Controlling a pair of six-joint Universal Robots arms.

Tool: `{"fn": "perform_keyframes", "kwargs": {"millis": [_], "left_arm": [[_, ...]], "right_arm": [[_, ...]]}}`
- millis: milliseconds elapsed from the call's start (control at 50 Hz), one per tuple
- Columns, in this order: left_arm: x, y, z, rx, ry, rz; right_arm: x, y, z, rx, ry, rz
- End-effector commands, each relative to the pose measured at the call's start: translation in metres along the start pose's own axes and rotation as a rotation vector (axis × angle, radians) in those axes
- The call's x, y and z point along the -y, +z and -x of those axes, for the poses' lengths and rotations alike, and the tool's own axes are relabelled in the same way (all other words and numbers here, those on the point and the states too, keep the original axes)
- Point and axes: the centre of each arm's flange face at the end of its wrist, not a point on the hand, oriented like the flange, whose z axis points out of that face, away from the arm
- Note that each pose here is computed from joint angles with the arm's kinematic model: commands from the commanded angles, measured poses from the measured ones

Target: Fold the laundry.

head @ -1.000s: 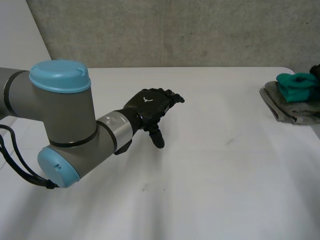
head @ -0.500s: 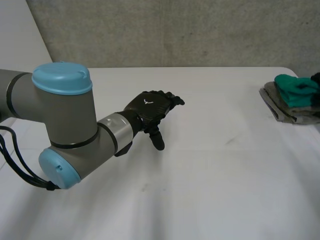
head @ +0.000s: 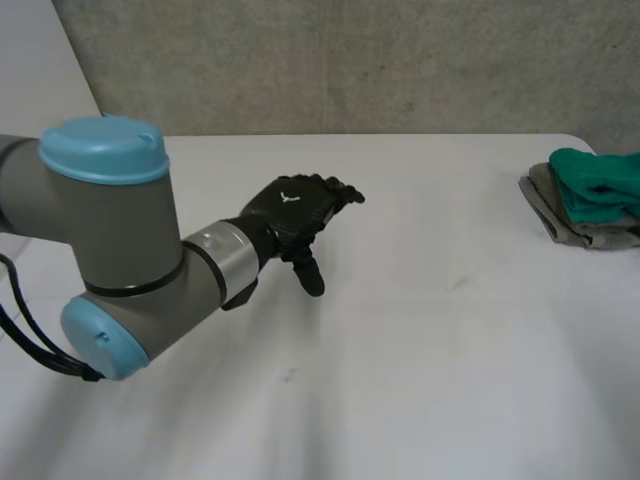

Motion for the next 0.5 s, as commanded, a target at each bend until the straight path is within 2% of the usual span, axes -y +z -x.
{"fn": "perform_keyframes", "kwargs": {"millis": [20,80,120,220,340,500], "left_arm": [[0.033,-0.02,0.024,0.117,0.002,-0.093],[0.049,-0.032,0.038,0.208,-0.023,-0.156],[0.06,-0.046,0.055,0.305,-0.047,-0.206],[0.064,-0.067,0.083,0.457,-0.061,-0.236],[0.045,-0.081,0.1,0.538,-0.086,-0.181],[0.029,-0.086,0.096,0.533,-0.102,-0.138]], "right_arm": [[0.127,-0.029,0.023,-0.109,0.071,-0.161],[0.159,-0.047,0.056,-0.022,0.192,-0.214],[0.186,-0.077,0.078,0.056,0.332,-0.241],[0.201,-0.129,0.113,0.164,0.493,-0.228],[0.193,-0.179,0.165,0.22,0.542,-0.225],[0.172,-0.2,0.18,0.178,0.541,-0.149]]}}
